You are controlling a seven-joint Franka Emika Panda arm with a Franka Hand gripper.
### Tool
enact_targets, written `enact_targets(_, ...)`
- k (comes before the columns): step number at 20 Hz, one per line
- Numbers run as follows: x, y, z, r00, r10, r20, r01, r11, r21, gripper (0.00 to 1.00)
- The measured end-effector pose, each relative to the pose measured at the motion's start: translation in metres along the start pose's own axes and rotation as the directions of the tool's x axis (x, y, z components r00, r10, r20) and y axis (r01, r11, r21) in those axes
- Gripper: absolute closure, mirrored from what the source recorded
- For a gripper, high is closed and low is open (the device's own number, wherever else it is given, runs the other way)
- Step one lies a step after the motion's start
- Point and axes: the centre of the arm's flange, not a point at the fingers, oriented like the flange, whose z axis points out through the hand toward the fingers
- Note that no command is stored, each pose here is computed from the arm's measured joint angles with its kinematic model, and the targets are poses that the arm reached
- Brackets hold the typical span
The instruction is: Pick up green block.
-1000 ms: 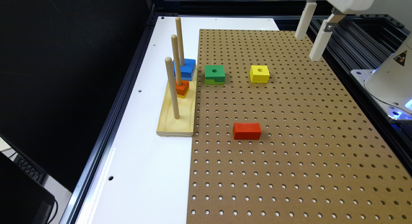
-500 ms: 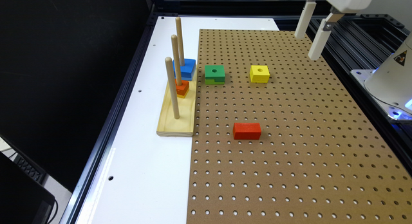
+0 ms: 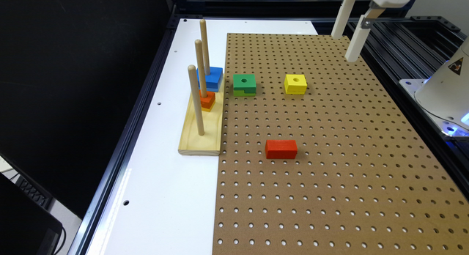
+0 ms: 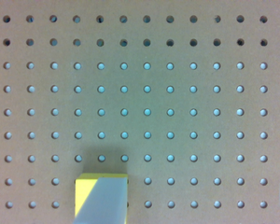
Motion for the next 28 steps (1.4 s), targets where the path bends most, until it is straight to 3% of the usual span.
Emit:
enact_targets(3, 0.0053, 0.002, -0.003, 0.999969, 0.0049, -0.0061, -0.0049, 0.999981, 0.0036, 0.00)
enact_targets(7, 0.0113, -0.001, -0.006, 0.999891, 0.0081, -0.0123, -0.0081, 0.999944, 0.0069, 0.00)
enact_targets(16, 0.0226, -0.011, 0.003, 0.999895, 0.0081, -0.0120, -0.0080, 0.999937, 0.0079, 0.00)
enact_targets(20, 0.0307, -0.016, 0.000, 0.999831, 0.0099, -0.0155, -0.0097, 0.999897, 0.0106, 0.00)
enact_targets(23, 0.0423, -0.022, -0.002, 0.999794, 0.0111, -0.0170, -0.0109, 0.999861, 0.0126, 0.00)
enact_targets(28, 0.0723, -0.030, 0.002, 0.999958, 0.0084, -0.0039, -0.0083, 0.999936, 0.0077, 0.00)
